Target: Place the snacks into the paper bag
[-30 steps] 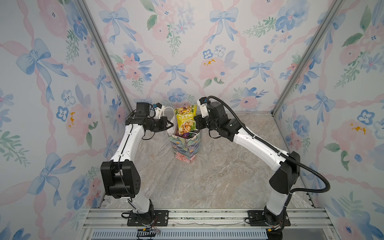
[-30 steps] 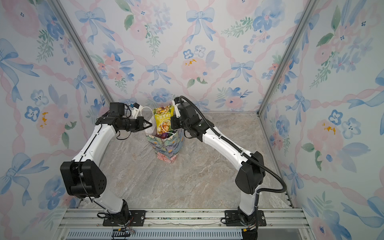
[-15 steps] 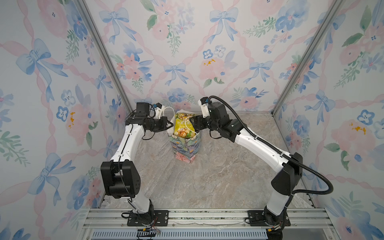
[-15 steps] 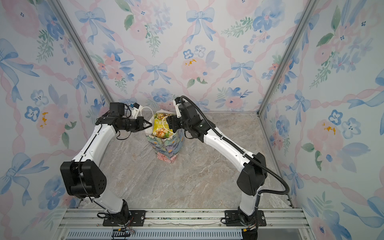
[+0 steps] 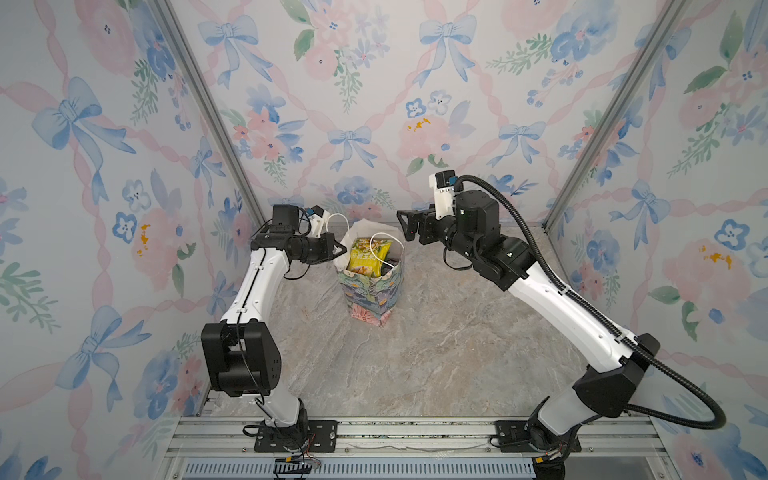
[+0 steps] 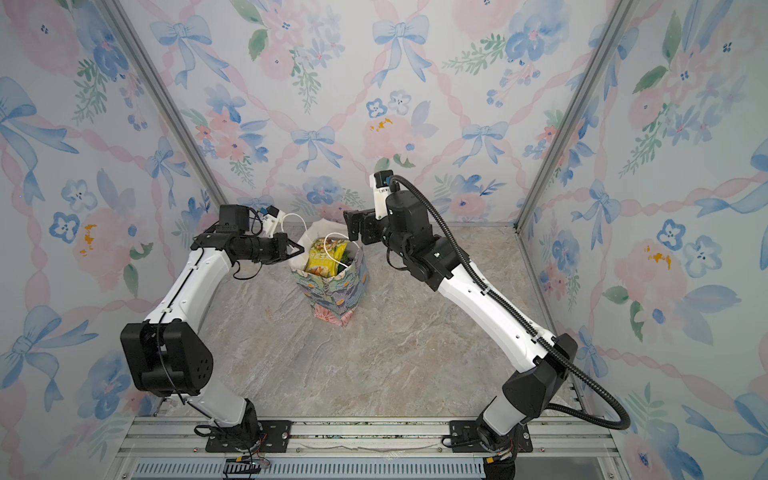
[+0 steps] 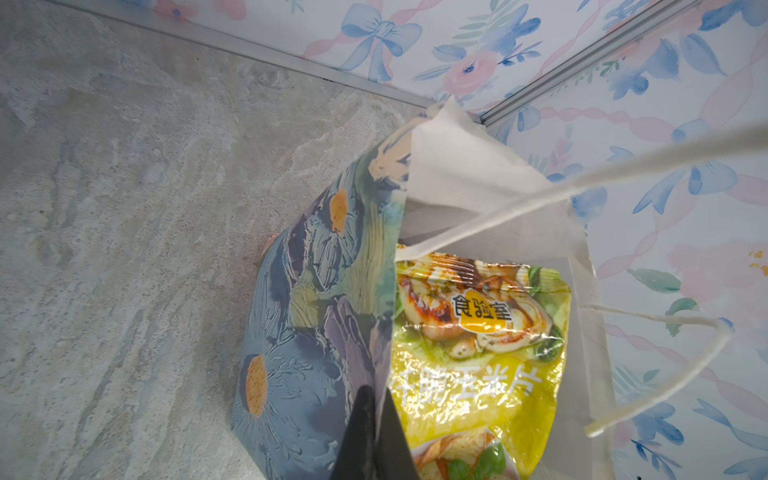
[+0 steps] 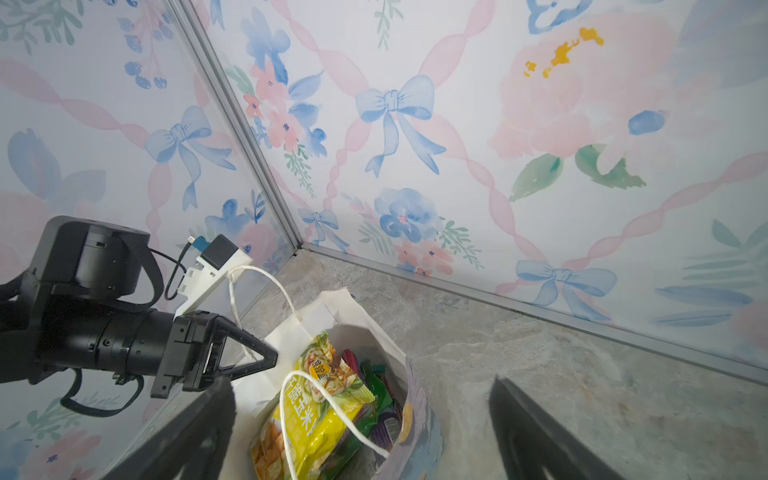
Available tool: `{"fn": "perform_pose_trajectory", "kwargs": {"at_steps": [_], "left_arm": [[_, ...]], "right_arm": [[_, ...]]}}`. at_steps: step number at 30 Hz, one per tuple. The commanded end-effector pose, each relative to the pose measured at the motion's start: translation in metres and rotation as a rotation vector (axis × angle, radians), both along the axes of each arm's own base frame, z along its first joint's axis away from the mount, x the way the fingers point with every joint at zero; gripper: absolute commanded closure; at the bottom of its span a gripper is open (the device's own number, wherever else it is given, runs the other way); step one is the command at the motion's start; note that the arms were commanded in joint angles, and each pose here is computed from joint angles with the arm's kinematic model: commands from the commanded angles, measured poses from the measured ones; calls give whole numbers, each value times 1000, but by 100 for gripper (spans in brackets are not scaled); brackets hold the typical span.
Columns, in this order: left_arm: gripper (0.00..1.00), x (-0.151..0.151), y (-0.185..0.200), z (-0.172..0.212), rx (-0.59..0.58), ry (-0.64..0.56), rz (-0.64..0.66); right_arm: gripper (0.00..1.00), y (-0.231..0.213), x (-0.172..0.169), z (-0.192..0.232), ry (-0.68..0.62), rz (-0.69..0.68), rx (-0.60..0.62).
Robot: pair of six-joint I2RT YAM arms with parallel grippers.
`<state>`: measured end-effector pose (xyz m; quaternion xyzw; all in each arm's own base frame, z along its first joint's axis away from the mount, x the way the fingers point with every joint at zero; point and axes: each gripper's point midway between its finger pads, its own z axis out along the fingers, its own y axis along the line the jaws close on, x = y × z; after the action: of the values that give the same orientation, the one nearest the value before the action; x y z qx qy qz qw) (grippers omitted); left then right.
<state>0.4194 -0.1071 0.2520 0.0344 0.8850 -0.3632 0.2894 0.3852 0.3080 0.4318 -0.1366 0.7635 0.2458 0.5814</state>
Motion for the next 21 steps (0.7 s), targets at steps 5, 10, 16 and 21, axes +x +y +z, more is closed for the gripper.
{"fn": "perform_pose_trajectory", "kwargs": {"at_steps": [5, 10, 16, 21], "left_arm": [[76, 1, 0, 16, -5, -65, -7], [43, -1, 0, 25, -1, -87, -4], [8, -2, 1, 34, 4, -114, -1], [2, -4, 2, 42, 12, -134, 9]], "right_arm": [[1, -22, 4, -18, 25, -50, -46], [0, -43, 2, -30, 54, -90, -55], [1, -74, -2, -33, 64, -147, -34], [1, -95, -6, -31, 60, -186, -24]]}}
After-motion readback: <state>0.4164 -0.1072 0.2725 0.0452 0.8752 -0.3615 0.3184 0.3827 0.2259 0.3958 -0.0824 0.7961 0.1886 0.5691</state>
